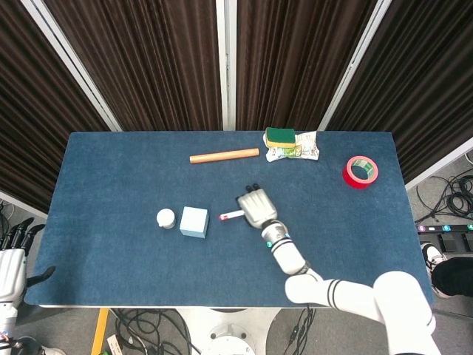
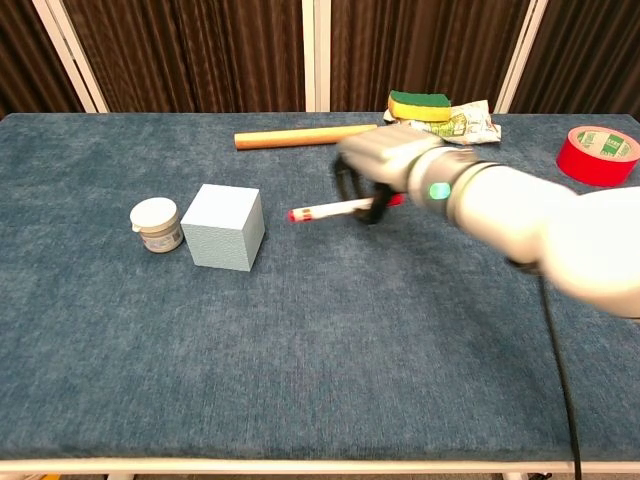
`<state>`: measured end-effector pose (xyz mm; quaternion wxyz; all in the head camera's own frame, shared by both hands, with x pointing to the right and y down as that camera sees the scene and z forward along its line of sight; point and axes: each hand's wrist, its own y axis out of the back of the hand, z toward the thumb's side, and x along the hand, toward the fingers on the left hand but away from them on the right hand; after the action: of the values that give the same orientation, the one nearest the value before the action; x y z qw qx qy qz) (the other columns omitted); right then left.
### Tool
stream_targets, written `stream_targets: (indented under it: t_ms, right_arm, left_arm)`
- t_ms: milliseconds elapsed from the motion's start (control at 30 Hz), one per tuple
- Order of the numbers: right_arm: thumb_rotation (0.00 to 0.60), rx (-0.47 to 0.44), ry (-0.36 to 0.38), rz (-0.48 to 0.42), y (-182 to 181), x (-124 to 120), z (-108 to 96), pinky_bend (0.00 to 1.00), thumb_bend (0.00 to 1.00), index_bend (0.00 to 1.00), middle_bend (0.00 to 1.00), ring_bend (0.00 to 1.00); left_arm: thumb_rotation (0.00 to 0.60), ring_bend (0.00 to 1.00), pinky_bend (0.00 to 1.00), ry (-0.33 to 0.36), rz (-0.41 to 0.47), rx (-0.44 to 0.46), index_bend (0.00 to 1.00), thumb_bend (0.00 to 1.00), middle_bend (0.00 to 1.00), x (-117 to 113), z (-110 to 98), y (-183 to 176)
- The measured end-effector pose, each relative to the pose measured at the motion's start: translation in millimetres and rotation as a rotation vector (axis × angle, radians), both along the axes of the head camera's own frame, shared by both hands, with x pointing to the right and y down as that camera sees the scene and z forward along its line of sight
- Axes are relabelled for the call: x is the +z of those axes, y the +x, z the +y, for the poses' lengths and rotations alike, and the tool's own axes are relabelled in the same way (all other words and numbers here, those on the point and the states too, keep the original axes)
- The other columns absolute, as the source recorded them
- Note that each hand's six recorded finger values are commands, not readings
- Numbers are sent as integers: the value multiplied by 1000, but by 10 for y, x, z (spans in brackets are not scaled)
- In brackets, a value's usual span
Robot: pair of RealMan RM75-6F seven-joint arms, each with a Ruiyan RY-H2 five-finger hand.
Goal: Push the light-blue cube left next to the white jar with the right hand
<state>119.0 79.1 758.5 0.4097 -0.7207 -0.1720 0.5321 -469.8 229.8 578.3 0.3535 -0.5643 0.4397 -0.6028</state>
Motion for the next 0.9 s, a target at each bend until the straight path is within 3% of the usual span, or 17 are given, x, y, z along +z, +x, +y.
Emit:
stream_targets:
  t_ms: [267,333,600,767,900]
  right_arm:
    - [600,45,-11,103,1011,-23,18,176,395,563,509,189]
    - [600,44,-19,134,1233,-21,70,169,395,514,485,168]
    - [600,39,-62,167,1399,-11,170,92,280,215,311,57]
    - [600,48,-60,157,1426,-100,185,74,216,150,258,34]
    - [600,111,-13,118,1570,-323,133,79,219,147,235,33]
  left_arm:
    - [600,159,237,4,7,13,257,92,222,7,-20,62]
    - [600,159,237,5,9,18,257,92,222,8,-35,88]
    - [600,159,237,12,7,33,257,92,222,-8,-78,138]
    - [600,159,237,13,5,29,258,92,222,-23,-78,124]
    - [600,159,237,12,7,23,258,92,222,-19,-75,101]
